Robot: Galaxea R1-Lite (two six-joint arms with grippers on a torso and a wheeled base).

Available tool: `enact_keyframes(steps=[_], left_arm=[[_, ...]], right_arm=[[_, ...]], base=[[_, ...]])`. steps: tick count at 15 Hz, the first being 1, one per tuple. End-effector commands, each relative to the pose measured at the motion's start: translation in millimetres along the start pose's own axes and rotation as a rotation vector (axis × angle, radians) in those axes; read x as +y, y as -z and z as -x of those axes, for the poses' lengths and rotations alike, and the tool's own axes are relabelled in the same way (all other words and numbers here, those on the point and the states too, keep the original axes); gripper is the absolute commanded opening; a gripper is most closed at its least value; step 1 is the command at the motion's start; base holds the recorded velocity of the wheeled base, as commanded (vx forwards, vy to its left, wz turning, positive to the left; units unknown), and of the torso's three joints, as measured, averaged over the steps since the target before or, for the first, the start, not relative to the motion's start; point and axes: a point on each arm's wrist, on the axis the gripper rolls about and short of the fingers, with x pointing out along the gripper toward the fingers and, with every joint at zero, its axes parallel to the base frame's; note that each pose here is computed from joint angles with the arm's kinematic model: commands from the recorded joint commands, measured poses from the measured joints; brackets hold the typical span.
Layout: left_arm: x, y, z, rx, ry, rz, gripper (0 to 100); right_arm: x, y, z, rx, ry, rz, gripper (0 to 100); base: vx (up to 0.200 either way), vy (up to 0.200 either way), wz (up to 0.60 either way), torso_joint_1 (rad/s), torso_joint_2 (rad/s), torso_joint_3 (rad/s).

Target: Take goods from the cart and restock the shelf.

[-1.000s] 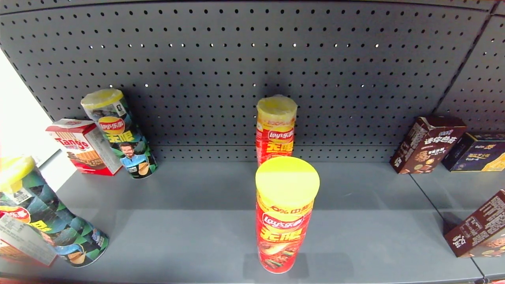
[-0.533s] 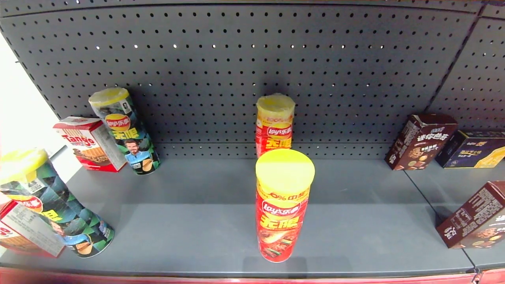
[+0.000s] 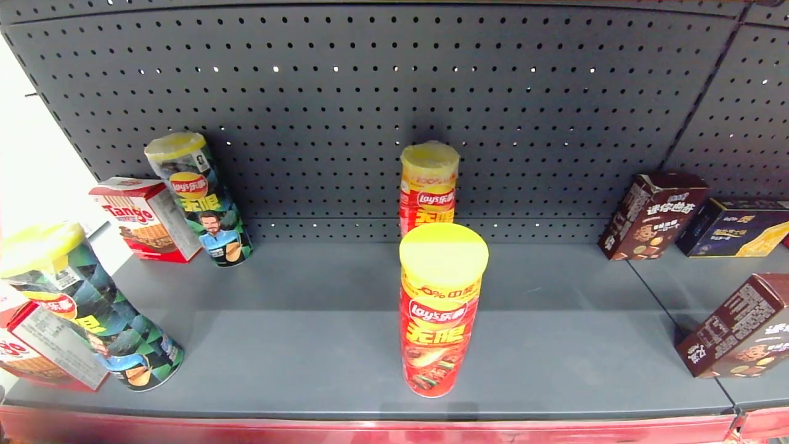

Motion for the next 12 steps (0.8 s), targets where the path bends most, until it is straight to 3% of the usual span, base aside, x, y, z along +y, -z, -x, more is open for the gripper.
enact_keyframes(steps=[1, 12], left_arm=[[0.0, 0.0, 0.0, 0.0, 0.0, 0.0, 100], [0.0, 0.0, 0.0, 0.0, 0.001, 0.002, 100]], right_arm=[[0.0, -0.1, -0.1, 0.001, 0.001, 0.0, 100], [0.0, -0.1, -0.1, 0.001, 0.001, 0.0, 100]], base=[[0.0, 0.0, 0.0, 0.0, 0.0, 0.0], [0.0, 0.0, 0.0, 0.0, 0.0, 0.0]])
